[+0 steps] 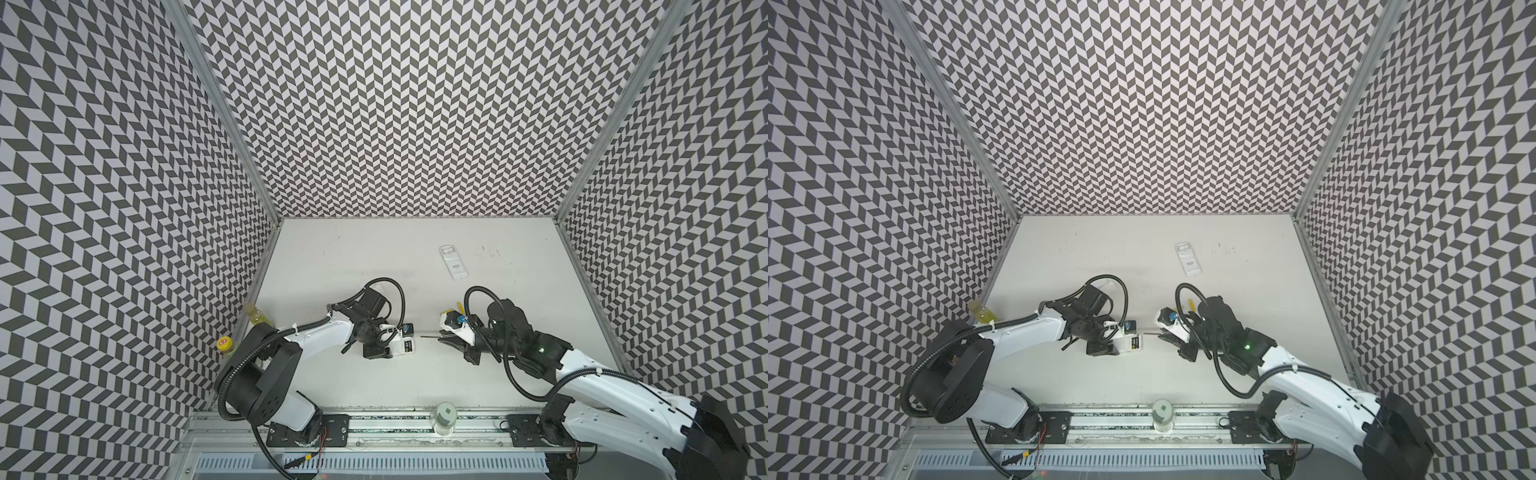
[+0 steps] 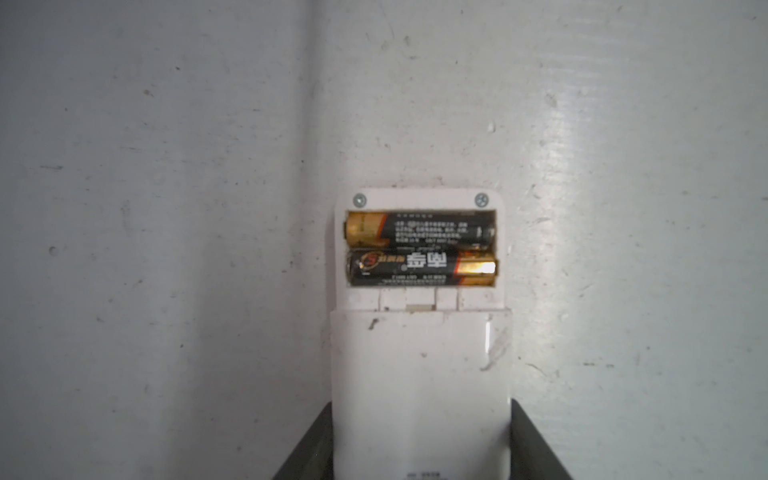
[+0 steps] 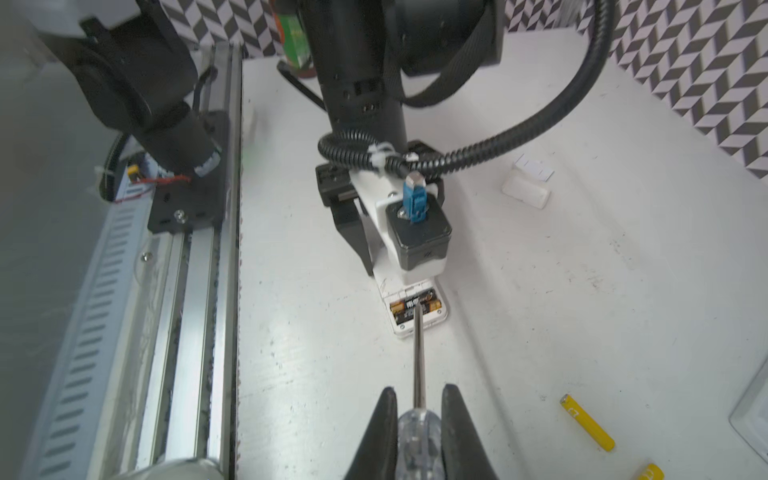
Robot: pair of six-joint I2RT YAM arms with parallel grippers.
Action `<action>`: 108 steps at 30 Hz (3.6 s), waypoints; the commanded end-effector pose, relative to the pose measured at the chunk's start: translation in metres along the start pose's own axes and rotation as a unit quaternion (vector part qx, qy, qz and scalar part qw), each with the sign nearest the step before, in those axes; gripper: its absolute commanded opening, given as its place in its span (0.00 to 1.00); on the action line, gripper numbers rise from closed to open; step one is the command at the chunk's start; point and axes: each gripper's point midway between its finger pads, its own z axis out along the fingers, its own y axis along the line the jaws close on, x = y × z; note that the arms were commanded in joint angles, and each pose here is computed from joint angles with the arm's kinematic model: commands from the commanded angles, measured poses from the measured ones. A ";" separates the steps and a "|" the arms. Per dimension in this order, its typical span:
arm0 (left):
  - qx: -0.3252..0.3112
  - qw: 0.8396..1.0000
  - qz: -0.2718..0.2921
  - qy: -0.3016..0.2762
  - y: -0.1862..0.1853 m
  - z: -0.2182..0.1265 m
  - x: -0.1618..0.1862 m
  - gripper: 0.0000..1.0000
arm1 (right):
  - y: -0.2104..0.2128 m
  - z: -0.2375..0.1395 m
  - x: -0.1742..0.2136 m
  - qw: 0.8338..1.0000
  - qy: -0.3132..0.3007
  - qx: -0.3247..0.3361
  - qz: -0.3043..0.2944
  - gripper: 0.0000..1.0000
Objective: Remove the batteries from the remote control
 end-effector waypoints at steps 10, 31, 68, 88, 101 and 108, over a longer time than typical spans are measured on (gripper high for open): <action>0.020 1.000 0.009 -0.010 -0.011 0.002 -0.009 0.49 | 0.015 0.036 0.006 0.997 0.030 -0.059 -0.039 0.00; 0.028 0.999 0.015 -0.011 -0.015 0.005 -0.010 0.50 | 0.008 0.063 0.019 0.996 0.061 -0.067 -0.024 0.00; 0.030 0.999 0.024 -0.019 -0.015 0.002 -0.018 0.44 | -0.013 0.040 -0.001 0.968 0.047 0.129 -0.208 0.00; 0.030 0.999 0.028 -0.018 -0.017 0.003 -0.019 0.44 | 0.036 0.066 0.043 0.978 0.122 -0.037 -0.168 0.00; 0.033 0.999 0.028 -0.017 -0.017 0.006 -0.018 0.44 | 0.045 0.059 0.045 0.976 0.125 -0.061 -0.168 0.00; 0.031 0.999 0.031 -0.014 -0.018 0.006 -0.016 0.44 | 0.040 0.062 0.061 0.971 0.165 -0.055 -0.166 0.00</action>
